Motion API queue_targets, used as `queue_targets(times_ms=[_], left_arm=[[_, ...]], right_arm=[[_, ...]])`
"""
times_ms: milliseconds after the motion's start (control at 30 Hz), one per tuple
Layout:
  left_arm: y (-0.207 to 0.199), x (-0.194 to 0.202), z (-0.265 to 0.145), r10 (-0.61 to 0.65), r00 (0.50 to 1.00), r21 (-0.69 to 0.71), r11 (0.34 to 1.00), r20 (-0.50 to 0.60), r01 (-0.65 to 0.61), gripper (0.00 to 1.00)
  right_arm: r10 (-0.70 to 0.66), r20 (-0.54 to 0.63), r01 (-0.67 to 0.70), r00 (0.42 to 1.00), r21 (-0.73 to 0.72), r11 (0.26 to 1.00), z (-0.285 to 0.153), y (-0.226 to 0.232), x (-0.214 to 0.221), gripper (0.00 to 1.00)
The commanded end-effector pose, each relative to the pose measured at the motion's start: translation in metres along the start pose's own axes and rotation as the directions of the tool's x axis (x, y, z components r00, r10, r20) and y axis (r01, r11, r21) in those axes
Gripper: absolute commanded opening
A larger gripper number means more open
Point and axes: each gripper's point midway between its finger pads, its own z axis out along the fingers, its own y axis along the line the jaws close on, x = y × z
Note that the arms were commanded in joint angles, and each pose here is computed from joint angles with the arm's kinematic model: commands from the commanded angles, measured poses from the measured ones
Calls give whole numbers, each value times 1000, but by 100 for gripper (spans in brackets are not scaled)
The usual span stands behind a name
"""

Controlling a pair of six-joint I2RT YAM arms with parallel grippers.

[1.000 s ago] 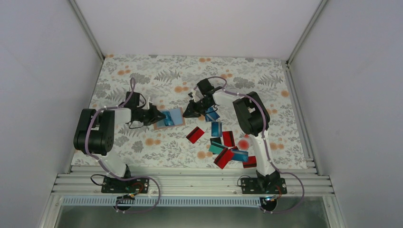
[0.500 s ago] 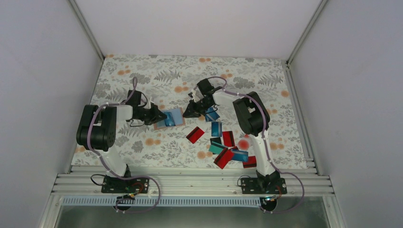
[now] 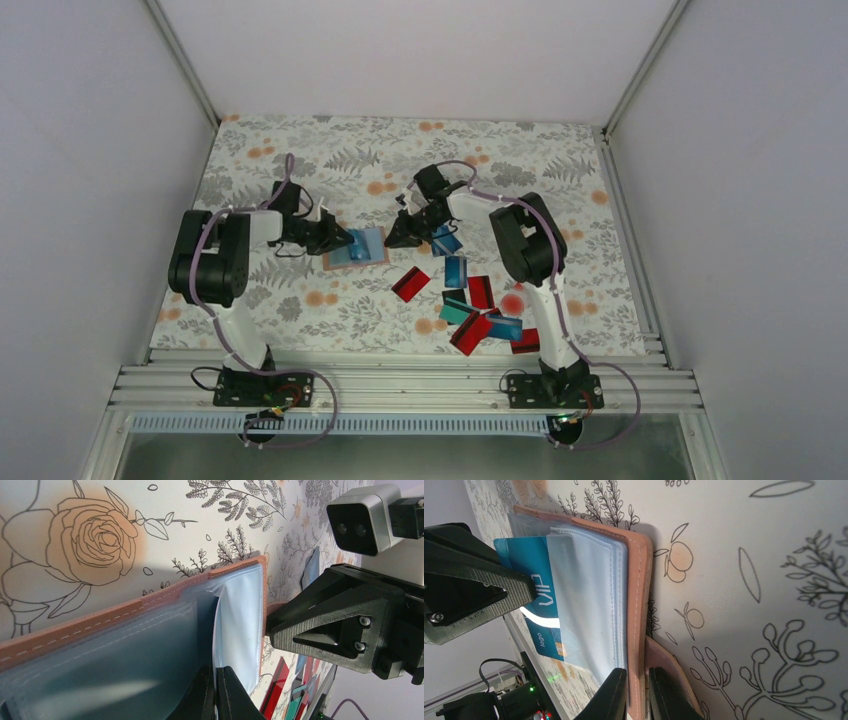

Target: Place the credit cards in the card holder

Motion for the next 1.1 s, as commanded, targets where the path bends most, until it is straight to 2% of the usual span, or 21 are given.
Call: queue_targets(times_ms=[0,967,1067], left_arm=[[9,-1,6,21,1000,-22,1000,-16,-21,2],[5,4,27,30,995,0,1000,-98,-30,3],[3,4,28,35,994,-4,999,-106,-36,8]], right_arm=[[73,-57,-69,996,70,995,18,-27,13,12],[81,-64,-79,995,38,996,26,-25,2,12],[81,-64,-79,995,39,996,26,-25,2,11]])
